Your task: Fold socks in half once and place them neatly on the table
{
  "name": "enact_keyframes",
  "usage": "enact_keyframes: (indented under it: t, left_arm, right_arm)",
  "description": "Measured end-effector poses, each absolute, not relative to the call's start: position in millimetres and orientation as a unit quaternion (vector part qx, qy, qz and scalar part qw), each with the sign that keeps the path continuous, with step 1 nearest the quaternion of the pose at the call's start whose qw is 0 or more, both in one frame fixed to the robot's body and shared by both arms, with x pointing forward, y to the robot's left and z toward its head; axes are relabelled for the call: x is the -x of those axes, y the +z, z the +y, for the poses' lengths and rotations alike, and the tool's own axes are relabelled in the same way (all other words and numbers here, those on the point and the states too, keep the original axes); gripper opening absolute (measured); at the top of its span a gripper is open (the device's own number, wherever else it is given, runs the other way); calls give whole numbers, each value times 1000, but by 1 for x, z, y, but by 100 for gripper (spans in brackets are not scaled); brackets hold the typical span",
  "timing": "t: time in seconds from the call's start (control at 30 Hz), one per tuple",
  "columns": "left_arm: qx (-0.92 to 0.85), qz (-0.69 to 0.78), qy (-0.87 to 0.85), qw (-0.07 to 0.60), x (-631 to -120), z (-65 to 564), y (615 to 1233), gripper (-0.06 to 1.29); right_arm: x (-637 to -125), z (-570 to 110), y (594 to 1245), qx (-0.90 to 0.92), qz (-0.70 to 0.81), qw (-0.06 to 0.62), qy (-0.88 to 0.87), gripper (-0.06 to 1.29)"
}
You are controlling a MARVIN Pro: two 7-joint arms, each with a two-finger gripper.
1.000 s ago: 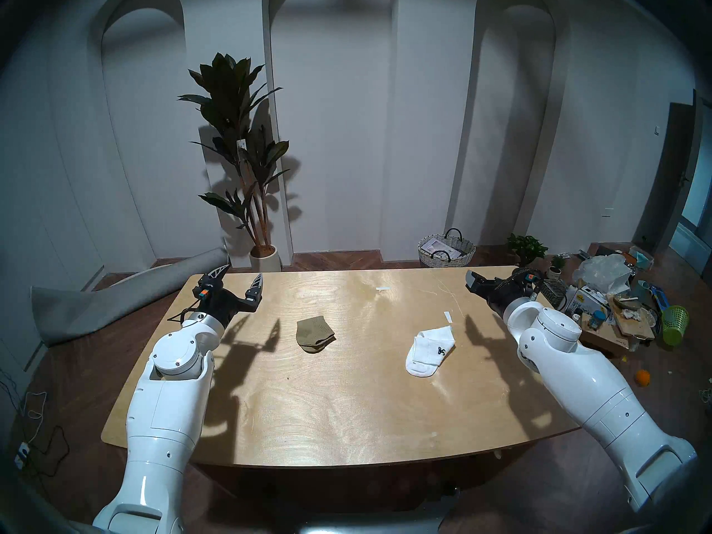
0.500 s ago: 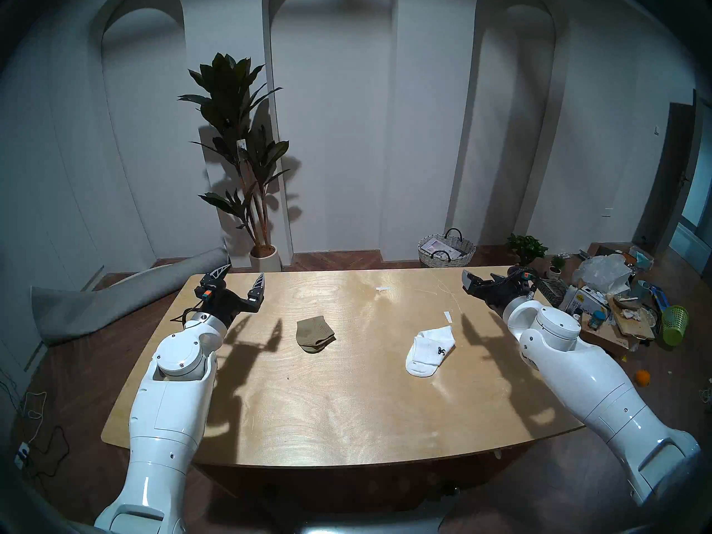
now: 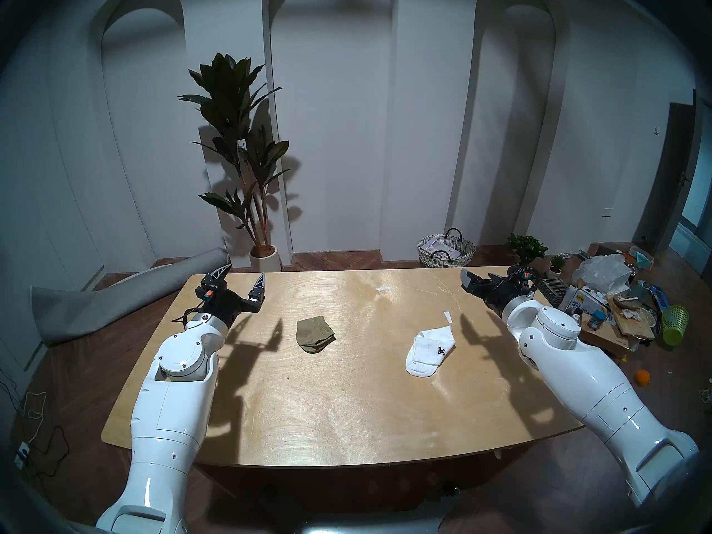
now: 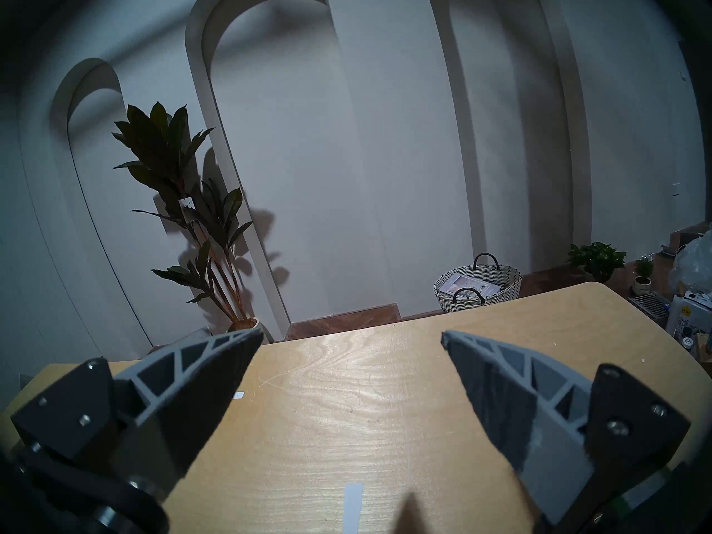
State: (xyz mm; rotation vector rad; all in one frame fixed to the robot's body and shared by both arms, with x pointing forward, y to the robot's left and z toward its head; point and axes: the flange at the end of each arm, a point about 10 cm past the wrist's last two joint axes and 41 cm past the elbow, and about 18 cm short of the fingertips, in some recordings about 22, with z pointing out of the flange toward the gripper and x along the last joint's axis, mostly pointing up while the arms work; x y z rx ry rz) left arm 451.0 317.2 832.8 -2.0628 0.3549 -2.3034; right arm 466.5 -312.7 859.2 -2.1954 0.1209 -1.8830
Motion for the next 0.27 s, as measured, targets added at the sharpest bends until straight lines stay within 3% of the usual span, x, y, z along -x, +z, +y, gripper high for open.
enact_keyframes:
  t: [0.27]
  left_arm:
    - [662, 113, -740, 13, -451, 317, 833, 123]
  right_arm:
    - [-467, -313, 859, 752, 41, 124, -646, 125]
